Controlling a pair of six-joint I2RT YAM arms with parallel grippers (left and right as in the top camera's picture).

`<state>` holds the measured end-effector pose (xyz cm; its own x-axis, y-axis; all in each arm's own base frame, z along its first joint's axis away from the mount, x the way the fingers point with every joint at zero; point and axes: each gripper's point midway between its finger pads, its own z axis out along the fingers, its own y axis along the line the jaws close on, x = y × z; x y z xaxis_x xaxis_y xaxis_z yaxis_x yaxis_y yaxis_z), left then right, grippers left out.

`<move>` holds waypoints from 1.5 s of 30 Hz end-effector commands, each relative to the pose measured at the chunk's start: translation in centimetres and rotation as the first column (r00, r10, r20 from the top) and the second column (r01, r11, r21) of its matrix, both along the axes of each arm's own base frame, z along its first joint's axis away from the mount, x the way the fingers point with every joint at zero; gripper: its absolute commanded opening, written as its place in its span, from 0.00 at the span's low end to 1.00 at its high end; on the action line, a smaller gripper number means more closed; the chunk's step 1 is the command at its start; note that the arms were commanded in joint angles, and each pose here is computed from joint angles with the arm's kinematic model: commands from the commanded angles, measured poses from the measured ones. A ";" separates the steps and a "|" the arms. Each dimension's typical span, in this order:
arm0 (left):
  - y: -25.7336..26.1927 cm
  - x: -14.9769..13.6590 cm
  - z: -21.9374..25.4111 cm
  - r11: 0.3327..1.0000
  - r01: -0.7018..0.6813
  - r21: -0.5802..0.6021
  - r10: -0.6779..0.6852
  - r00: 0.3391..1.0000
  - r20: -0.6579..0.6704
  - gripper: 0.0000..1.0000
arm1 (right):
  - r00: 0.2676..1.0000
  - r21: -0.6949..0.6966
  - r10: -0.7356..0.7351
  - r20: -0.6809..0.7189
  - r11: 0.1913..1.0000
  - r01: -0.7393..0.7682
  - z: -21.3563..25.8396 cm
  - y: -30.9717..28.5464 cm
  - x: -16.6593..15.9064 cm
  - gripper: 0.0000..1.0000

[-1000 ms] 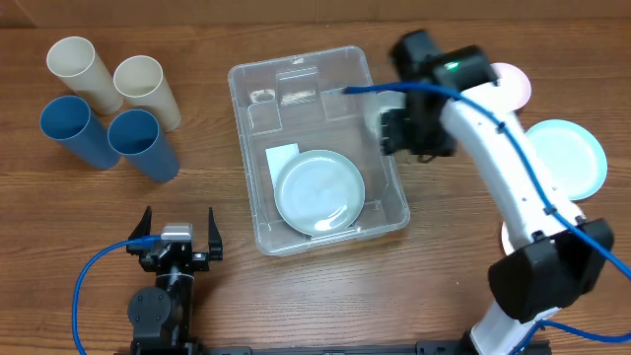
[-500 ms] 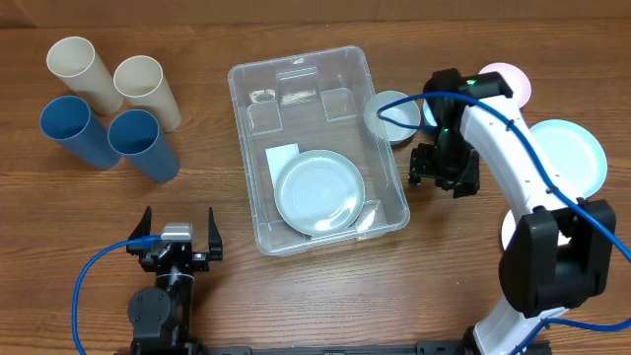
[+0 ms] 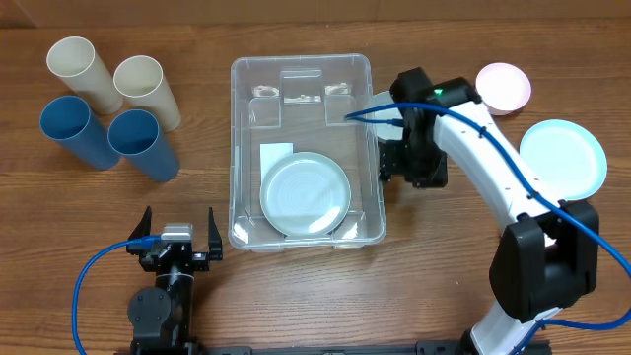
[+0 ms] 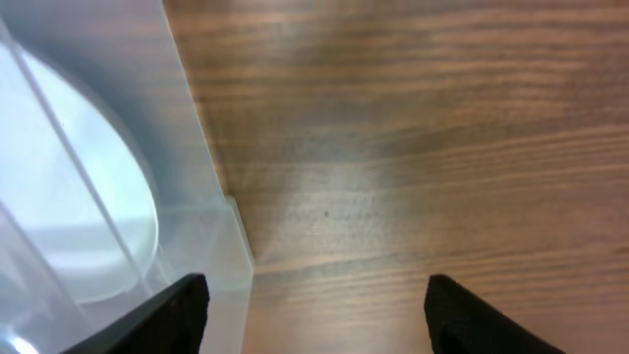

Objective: Pack container
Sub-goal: 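Move the right gripper to the light blue plate and grip its rim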

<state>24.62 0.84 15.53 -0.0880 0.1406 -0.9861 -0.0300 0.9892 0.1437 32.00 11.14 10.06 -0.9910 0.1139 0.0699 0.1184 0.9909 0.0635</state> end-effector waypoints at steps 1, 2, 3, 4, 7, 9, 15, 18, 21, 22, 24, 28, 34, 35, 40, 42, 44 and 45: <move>0.1 0.0 0.1 1.000 -0.001 0.022 0.000 1.000 0.007 1.00 | 0.991 0.015 -0.117 0.064 0.993 0.117 0.6 -3.3 2.6 0.73; 0.1 0.0 0.1 1.000 -0.001 0.022 0.000 1.000 0.007 1.00 | 0.985 0.022 -0.152 0.086 0.988 0.151 0.9 -4.4 3.4 0.76; 0.1 0.0 0.1 1.000 -0.001 0.022 0.000 1.000 0.007 1.00 | 0.973 0.029 -0.203 0.109 0.979 0.201 1.3 -5.9 4.3 0.77; 0.1 0.0 0.1 1.000 -0.001 0.022 0.000 1.000 0.007 1.00 | 0.959 0.036 -0.251 0.129 0.968 0.248 1.6 -7.7 5.0 0.78; 0.1 0.0 0.1 1.000 -0.001 0.022 0.000 1.000 0.007 1.00 | 0.896 0.041 -0.421 0.143 0.907 0.419 1.7 -14.2 5.4 0.80; 0.1 0.0 0.1 1.000 -0.001 0.022 0.000 1.000 0.006 1.00 | 0.836 0.044 -0.527 0.150 0.849 0.527 1.7 -18.6 5.0 0.80; 0.1 0.0 0.1 1.000 -0.001 0.022 0.000 1.000 0.007 1.00 | 0.635 0.050 -0.733 0.243 0.663 0.747 1.3 -30.3 3.1 0.91; 0.1 0.0 0.1 1.000 -0.001 0.022 0.000 1.000 0.007 1.00 | 0.565 -0.012 -0.760 0.320 0.593 0.805 0.5 -34.8 1.8 0.95; 0.1 0.0 0.1 1.000 -0.001 0.022 0.000 1.000 0.007 1.00 | 0.550 -0.035 -0.751 0.366 0.579 0.814 -0.4 -36.5 1.5 0.96; 0.1 0.0 0.1 1.000 -0.001 0.022 0.001 1.000 0.007 1.00 | 0.543 -0.050 -0.746 0.386 0.571 0.820 -1.1 -37.0 1.4 0.96; 0.1 0.0 0.1 1.000 -0.001 0.022 0.000 1.000 0.007 1.00 | 0.537 -0.064 -0.740 0.405 0.563 0.824 -2.0 -37.4 1.3 0.93; 0.1 0.0 0.1 1.000 -0.001 0.022 0.000 1.000 0.007 1.00 | 0.531 -0.092 -0.732 0.427 0.549 0.831 -3.3 -37.9 0.9 0.86; 0.1 0.0 0.1 1.000 -0.001 0.022 0.000 1.000 0.007 1.00 | 0.522 -0.117 -0.748 0.410 0.525 0.843 -5.7 -37.5 -0.4 0.82; 0.1 0.0 0.1 1.000 -0.001 0.022 0.000 1.000 0.007 1.00 | 0.524 -0.119 -0.749 0.405 0.525 0.843 -6.2 -37.4 -0.5 0.82; 0.1 0.0 0.1 1.000 -0.001 0.022 0.000 1.000 0.007 1.00 | 0.526 -0.137 -0.776 0.348 0.513 0.848 -9.3 -37.0 -1.0 0.75; 0.1 0.0 0.1 1.000 -0.001 0.022 0.000 1.000 0.007 1.00 | 0.528 -0.140 -0.778 0.342 0.513 0.847 -10.0 -37.1 -1.0 0.66; 0.1 0.0 0.1 1.000 -0.001 0.022 0.000 1.000 0.007 1.00 | 0.525 -0.137 -0.776 0.350 0.512 0.848 -10.0 -37.2 -0.8 0.52; 0.1 0.0 0.1 1.000 -0.001 0.022 0.000 1.000 0.007 1.00 | 0.523 -0.134 -0.774 0.356 0.512 0.849 -10.0 -37.3 -0.6 0.47</move>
